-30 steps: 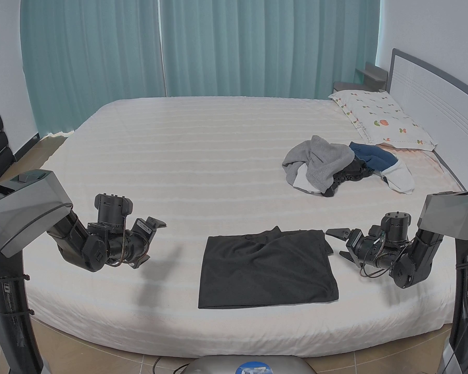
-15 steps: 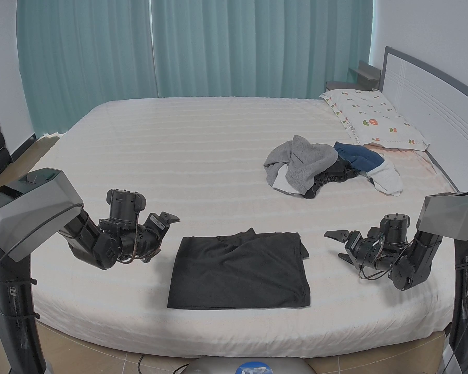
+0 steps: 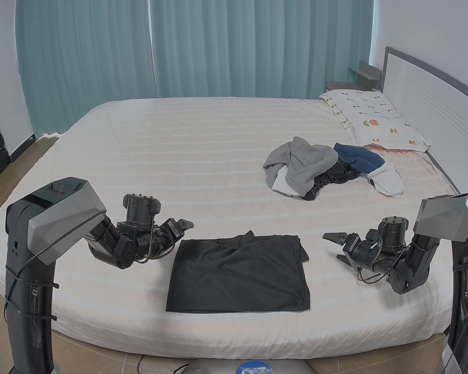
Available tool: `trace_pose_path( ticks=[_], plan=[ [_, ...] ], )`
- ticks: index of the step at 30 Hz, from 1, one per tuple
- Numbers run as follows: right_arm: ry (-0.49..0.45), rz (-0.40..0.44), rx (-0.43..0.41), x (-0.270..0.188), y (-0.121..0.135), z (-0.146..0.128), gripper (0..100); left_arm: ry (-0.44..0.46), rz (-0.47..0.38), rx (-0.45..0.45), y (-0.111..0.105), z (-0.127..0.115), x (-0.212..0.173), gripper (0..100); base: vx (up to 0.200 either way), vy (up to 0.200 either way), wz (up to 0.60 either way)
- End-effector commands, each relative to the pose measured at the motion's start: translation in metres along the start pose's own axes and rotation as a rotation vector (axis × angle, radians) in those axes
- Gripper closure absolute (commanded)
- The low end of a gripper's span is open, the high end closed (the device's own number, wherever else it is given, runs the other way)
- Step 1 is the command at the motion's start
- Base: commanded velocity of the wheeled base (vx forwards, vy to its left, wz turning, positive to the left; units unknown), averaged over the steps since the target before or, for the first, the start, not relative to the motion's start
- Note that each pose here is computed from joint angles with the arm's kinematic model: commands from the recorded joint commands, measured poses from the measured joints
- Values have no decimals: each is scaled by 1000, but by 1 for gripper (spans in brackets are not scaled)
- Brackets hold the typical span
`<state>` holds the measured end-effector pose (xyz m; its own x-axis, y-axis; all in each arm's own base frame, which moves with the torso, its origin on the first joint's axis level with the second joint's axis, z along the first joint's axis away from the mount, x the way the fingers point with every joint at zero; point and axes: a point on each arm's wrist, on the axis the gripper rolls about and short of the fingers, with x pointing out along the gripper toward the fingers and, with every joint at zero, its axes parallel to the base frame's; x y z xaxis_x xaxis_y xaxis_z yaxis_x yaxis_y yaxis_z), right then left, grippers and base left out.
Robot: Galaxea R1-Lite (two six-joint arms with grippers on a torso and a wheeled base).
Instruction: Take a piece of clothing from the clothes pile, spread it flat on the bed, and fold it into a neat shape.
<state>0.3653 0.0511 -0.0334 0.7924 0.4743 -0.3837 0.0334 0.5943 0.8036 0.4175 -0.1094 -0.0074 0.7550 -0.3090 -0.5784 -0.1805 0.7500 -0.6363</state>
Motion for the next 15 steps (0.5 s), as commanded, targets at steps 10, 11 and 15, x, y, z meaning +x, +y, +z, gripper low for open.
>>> trace_pose_path(
  ticks=[10,11,15],
  plan=[
    [3,-2,0,2,-1,-1,0,36,10,16,4,-15,16,100,0,0,0],
    [4,-1,-1,2,-1,-2,0,21,13,19,3,-15,22,100,0,0,0],
    [1,-14,-7,6,-1,-6,0,-46,53,-22,4,-8,21,100,0,0,0]
  ],
)
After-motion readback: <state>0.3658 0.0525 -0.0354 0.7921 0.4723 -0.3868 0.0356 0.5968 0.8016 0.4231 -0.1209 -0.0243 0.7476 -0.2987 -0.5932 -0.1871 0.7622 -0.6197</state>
